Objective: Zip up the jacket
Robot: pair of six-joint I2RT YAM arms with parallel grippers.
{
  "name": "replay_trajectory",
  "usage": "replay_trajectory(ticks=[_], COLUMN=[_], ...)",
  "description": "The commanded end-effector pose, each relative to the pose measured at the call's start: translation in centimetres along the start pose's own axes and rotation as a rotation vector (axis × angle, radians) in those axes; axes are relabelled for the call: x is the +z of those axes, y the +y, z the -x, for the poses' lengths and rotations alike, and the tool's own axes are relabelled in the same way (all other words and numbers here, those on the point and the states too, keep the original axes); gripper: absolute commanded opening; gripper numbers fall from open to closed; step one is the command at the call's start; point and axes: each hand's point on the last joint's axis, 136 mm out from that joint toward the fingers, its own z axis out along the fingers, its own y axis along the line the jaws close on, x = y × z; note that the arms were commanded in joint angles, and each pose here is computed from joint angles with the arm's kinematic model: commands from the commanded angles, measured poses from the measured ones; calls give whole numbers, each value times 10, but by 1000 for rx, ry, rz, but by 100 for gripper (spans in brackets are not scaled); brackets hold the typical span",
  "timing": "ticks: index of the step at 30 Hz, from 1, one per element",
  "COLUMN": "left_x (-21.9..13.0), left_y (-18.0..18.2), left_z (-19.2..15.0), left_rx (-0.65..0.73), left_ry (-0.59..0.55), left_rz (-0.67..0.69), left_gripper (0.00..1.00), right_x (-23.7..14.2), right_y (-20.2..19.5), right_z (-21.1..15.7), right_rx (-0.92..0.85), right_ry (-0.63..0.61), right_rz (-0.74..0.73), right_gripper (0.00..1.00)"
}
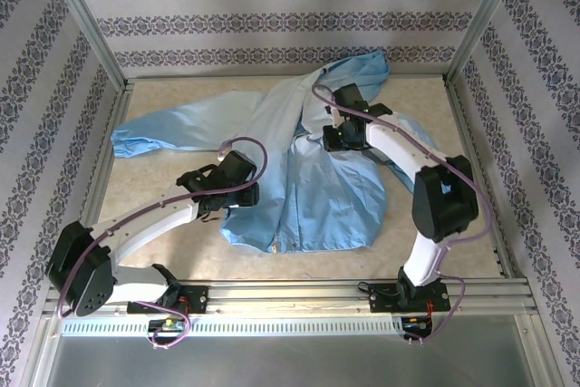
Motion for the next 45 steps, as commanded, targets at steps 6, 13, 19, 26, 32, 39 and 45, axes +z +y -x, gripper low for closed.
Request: replay_trajectory(ticks=[6,13,19,26,32,39,45], left_x=[-9,6,15,33,38,18,12], left_y=[2,-33,-51,-54,-40,-43,-38], left_z=[-46,-73,-91,-104,-105,-89,-86], left_rx=[182,313,381,411,404,327,163], left_ry=[137,189,222,226,209,103,95], left_rz=[87,90,64,91,170,62,-100], left_gripper=[53,58,68,69,48,11,3], right_x=[11,23,34,46,53,53,52], right_y=[48,81,82,72,57,37,26], right_z=[-90,-144,-173,-188,-195,-194,-190], right_rx=[31,59,86,72,65,85,109], right_ry=[101,163,195,224,244,245,258], right_rz=[132,264,274,229,180,151,166], right_gripper=[18,18,17,17,17,17,17])
